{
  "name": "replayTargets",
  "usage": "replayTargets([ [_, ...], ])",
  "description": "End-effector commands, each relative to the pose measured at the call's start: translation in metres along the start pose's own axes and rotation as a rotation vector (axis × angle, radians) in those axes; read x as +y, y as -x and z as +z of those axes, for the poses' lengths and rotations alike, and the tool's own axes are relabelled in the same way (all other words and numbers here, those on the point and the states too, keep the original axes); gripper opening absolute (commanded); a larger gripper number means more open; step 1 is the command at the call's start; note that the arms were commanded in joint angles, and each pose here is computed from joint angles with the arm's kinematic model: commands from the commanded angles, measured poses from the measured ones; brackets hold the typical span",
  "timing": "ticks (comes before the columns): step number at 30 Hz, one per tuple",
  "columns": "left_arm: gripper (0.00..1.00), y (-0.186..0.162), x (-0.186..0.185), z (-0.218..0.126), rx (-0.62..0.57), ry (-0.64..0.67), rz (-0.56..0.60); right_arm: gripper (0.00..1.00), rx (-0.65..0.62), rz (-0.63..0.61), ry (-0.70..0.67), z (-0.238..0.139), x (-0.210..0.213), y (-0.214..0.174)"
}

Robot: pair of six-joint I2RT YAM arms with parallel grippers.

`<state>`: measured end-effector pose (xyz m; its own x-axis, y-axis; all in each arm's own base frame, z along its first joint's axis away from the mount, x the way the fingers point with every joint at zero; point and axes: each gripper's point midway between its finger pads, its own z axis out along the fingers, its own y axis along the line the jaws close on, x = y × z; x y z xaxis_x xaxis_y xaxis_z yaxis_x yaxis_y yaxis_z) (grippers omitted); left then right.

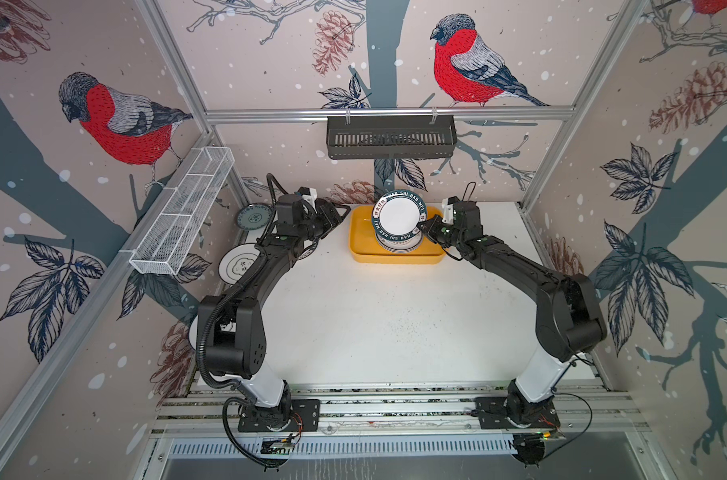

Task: Place the plates into the plastic bin on the countertop
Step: 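Lower the plate into the yellow bin with the right gripper while the left withdraws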

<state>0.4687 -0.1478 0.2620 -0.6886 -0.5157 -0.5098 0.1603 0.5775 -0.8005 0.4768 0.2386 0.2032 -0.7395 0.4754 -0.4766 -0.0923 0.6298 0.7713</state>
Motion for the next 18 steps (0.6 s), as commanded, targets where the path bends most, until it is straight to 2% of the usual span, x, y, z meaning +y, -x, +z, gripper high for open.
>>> replayTargets([
  [1,0.85,0.005,0.010,-0.013,-0.045,0.076,0.045,0.03,-0.027,0.006,-0.027,0.010,-0.003,0.013],
  [10,0.87,0.002,0.022,-0.048,-0.127,0.185,0.074,0.04,0.105,0.042,-0.082,0.073,-0.034,0.002],
  [18,0.88,-0.003,0.034,-0.076,-0.205,0.255,0.080,0.04,0.112,0.104,-0.114,0.096,-0.061,0.000],
])
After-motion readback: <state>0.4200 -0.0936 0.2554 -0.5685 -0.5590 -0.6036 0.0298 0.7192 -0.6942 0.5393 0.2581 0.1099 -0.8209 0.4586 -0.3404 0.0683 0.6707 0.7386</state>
